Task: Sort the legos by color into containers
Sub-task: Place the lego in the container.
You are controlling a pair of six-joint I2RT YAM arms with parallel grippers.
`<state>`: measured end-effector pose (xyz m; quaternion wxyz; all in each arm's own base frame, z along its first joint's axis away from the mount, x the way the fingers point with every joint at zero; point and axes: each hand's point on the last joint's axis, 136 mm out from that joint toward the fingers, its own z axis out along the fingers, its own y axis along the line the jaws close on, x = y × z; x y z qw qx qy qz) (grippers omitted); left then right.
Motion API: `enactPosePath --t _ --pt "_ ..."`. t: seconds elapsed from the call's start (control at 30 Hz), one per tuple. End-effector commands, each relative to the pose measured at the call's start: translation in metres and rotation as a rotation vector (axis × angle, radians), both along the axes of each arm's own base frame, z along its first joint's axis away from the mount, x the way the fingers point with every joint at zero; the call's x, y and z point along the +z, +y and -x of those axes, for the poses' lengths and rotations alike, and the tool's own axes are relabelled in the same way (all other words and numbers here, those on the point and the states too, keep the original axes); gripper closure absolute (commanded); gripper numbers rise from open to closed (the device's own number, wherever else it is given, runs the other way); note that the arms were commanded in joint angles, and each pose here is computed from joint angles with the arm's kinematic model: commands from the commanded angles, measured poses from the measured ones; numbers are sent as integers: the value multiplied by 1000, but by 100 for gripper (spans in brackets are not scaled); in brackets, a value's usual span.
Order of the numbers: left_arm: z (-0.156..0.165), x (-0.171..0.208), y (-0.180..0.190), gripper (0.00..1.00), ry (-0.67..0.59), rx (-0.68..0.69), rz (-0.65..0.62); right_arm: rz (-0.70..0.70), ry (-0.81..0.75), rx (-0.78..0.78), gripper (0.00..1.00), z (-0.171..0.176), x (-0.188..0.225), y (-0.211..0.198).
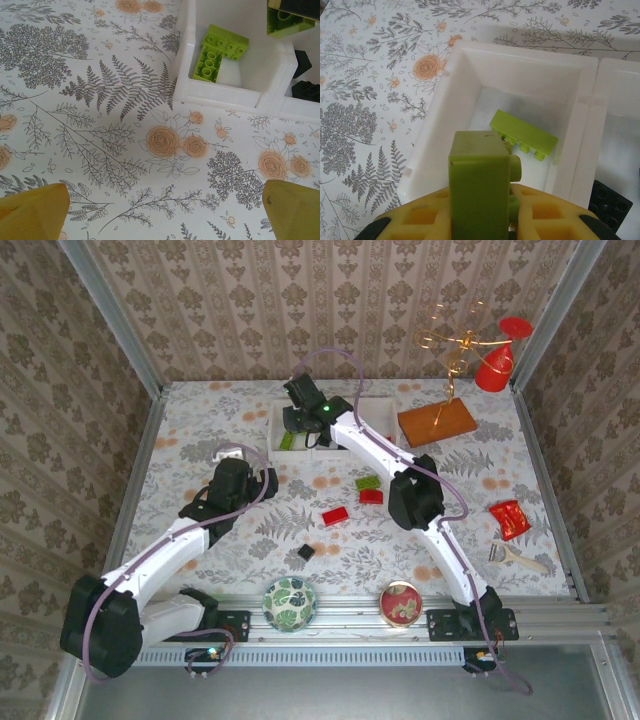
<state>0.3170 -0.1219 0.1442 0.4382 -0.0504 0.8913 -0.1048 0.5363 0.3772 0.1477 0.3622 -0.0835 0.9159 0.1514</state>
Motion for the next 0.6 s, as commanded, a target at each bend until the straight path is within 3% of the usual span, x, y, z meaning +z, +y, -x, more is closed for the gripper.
enactPosePath --t 0.0,0.57 --pt "4 -3 3 0 13 6 17 -10 -19 41 80 -2 0 12" --pt "8 -7 3 0 22 -6 10 -11 -39 54 59 -8 1 17"
